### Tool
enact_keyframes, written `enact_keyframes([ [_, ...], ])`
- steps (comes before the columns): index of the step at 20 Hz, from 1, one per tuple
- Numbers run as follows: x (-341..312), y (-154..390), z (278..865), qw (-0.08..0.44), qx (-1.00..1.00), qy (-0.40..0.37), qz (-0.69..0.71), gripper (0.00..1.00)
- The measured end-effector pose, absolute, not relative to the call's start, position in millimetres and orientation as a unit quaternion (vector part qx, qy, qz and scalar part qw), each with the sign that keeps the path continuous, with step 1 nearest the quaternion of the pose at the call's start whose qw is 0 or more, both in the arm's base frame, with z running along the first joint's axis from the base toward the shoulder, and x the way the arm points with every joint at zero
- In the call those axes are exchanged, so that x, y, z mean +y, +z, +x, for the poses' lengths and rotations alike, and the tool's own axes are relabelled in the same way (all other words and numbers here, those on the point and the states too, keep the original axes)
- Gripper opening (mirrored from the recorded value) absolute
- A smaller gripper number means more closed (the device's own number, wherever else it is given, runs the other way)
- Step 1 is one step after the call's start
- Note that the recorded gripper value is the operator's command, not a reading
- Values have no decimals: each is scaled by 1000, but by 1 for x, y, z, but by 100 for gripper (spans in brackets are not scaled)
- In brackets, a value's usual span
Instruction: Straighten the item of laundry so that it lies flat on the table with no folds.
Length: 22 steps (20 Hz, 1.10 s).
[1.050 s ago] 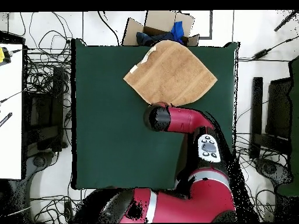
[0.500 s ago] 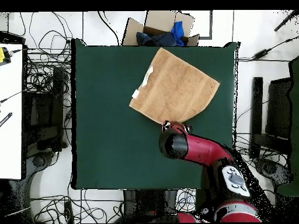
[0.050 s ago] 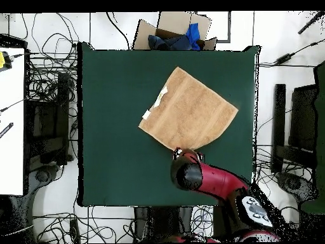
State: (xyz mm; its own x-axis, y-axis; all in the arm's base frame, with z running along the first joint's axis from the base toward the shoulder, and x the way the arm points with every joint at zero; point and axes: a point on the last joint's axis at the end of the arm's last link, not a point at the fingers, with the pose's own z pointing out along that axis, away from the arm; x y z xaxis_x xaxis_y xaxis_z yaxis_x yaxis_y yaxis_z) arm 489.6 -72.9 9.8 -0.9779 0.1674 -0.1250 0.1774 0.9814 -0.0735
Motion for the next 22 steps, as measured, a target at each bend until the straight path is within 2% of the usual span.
enact_keyframes([
  [11, -40, -4, 483, 61, 995, -41, 68, 0],
  [12, -46, -5, 487, 65, 994, -43, 72, 100],
  [22, -64, -6, 532, 86, 992, -54, 80, 100],
])
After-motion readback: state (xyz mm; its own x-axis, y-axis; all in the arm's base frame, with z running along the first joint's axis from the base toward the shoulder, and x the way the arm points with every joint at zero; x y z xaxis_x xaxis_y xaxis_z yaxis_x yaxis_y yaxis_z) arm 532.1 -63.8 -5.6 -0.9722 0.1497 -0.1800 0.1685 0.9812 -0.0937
